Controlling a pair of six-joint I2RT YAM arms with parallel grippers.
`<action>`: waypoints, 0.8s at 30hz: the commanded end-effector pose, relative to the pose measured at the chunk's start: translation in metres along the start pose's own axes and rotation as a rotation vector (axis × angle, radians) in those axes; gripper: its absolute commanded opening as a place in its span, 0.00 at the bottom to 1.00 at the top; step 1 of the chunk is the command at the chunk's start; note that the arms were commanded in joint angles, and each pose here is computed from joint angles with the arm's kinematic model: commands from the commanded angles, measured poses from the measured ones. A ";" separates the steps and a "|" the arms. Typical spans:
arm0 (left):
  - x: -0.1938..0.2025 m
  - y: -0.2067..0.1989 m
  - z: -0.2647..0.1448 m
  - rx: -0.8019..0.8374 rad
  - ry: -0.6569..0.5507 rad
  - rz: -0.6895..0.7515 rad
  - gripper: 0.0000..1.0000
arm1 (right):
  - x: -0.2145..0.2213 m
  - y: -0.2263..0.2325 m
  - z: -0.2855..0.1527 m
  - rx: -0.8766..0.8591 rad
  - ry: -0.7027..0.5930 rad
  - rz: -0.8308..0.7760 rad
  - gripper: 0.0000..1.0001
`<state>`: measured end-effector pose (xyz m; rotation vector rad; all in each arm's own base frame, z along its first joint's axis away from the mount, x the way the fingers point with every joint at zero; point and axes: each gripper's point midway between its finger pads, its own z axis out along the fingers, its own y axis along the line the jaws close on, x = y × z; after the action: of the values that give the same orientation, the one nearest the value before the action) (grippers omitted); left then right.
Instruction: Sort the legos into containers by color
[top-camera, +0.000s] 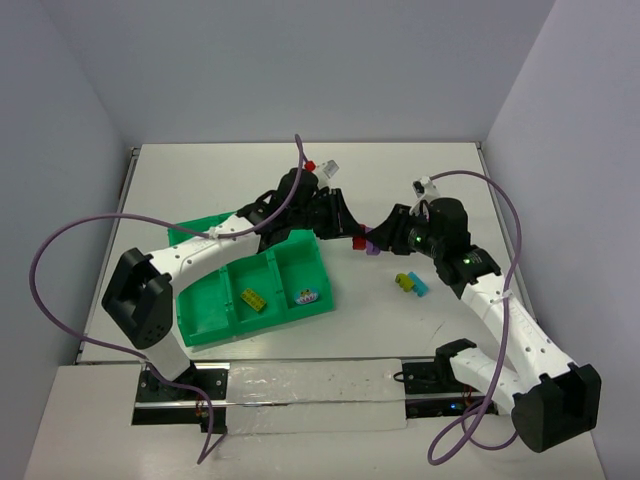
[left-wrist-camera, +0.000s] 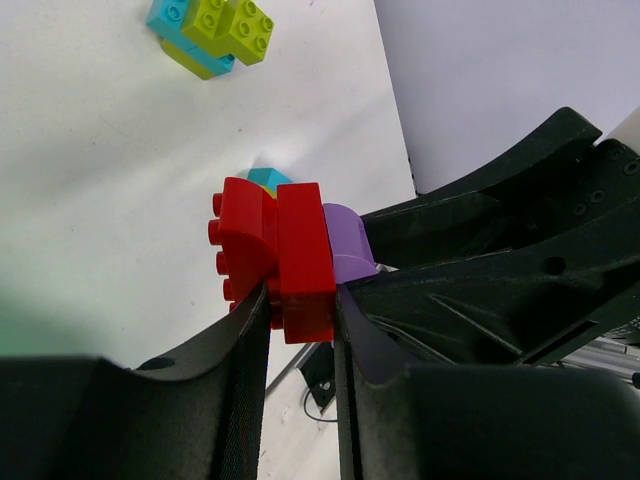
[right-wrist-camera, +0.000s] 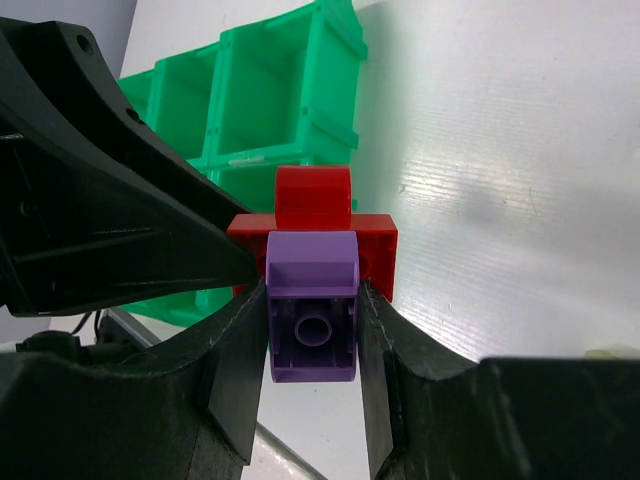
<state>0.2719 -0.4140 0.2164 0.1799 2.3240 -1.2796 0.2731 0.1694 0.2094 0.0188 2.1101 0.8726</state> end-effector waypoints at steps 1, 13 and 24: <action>-0.013 -0.019 0.002 0.027 -0.027 0.030 0.00 | -0.025 0.026 -0.012 -0.059 -0.064 -0.047 0.03; -0.050 0.029 -0.016 -0.127 -0.095 -0.040 0.00 | -0.065 0.061 -0.041 -0.095 -0.136 -0.084 0.03; -0.133 0.042 -0.096 -0.295 -0.286 -0.025 0.00 | -0.089 0.089 -0.030 -0.167 -0.121 -0.059 0.04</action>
<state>0.3449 -0.3521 0.2363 -0.0395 2.3508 -1.0268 0.2780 0.1794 0.3157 -0.0478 1.9436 0.9375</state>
